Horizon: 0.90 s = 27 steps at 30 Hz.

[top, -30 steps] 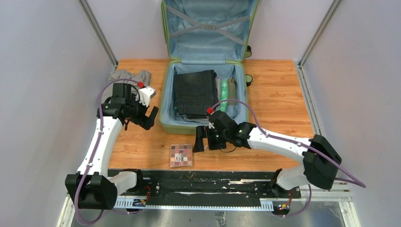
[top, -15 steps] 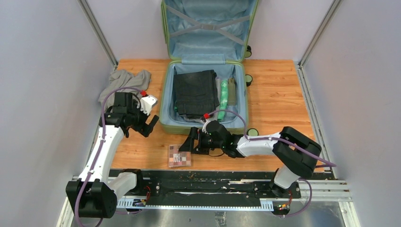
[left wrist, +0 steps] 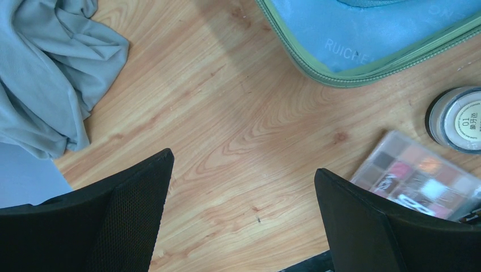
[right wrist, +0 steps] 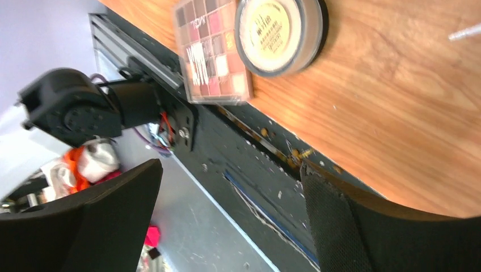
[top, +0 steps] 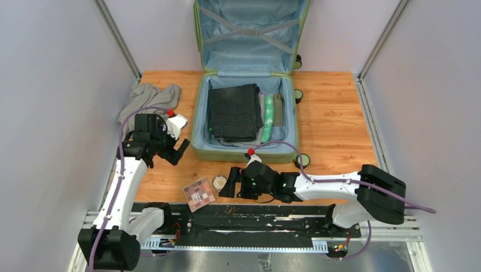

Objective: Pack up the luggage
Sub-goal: Pick up the makeup from the center of the board.

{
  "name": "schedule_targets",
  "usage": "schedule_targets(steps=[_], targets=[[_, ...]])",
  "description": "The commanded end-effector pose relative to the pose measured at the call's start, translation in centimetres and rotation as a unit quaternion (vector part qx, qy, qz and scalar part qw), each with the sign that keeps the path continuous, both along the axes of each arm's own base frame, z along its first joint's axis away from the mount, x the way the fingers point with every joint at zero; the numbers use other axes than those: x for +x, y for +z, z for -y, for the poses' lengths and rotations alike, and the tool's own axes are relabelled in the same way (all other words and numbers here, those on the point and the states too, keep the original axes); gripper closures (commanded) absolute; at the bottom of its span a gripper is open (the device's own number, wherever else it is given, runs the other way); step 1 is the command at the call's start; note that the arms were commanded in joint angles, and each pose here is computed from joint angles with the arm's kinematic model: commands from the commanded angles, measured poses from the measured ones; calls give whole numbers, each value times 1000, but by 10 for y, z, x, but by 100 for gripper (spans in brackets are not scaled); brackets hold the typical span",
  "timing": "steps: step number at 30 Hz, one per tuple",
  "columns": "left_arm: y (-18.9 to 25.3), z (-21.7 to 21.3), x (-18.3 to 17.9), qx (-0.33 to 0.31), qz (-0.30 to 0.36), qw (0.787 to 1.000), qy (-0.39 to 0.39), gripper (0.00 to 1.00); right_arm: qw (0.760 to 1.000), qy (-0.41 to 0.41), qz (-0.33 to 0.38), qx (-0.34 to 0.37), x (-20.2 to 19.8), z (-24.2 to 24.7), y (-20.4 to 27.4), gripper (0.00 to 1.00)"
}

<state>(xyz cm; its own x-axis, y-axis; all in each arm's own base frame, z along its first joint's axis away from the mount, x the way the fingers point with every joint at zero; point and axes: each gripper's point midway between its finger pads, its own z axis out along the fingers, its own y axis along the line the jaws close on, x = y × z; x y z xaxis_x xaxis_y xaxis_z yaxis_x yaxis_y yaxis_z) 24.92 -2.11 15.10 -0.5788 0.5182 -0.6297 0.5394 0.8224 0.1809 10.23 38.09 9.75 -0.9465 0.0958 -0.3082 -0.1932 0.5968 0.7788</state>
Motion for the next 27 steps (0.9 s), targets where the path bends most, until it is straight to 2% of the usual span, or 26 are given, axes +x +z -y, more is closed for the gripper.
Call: schedule_targets(steps=[1,6,12,15,21,27], targets=[[0,3,-2,-4,11,1000,-19,0,993,-18,34,-112,-5,31,-24,5],[-16,6,-16,23,19,996,-84,0,990,45,42,-125,-26,15,-41,5],[-59,-17,-36,132,-1,977,-167,0,990,89,56,-95,-35,-14,-42,6],[-76,-24,-42,164,-12,967,-194,0,988,98,77,-93,-31,-26,-39,6],[-96,-22,-45,175,-12,957,-229,1,983,132,96,-80,-30,-51,-35,7],[-126,-19,-63,186,-34,937,-295,3,986,126,55,-96,-35,-49,-47,7]])
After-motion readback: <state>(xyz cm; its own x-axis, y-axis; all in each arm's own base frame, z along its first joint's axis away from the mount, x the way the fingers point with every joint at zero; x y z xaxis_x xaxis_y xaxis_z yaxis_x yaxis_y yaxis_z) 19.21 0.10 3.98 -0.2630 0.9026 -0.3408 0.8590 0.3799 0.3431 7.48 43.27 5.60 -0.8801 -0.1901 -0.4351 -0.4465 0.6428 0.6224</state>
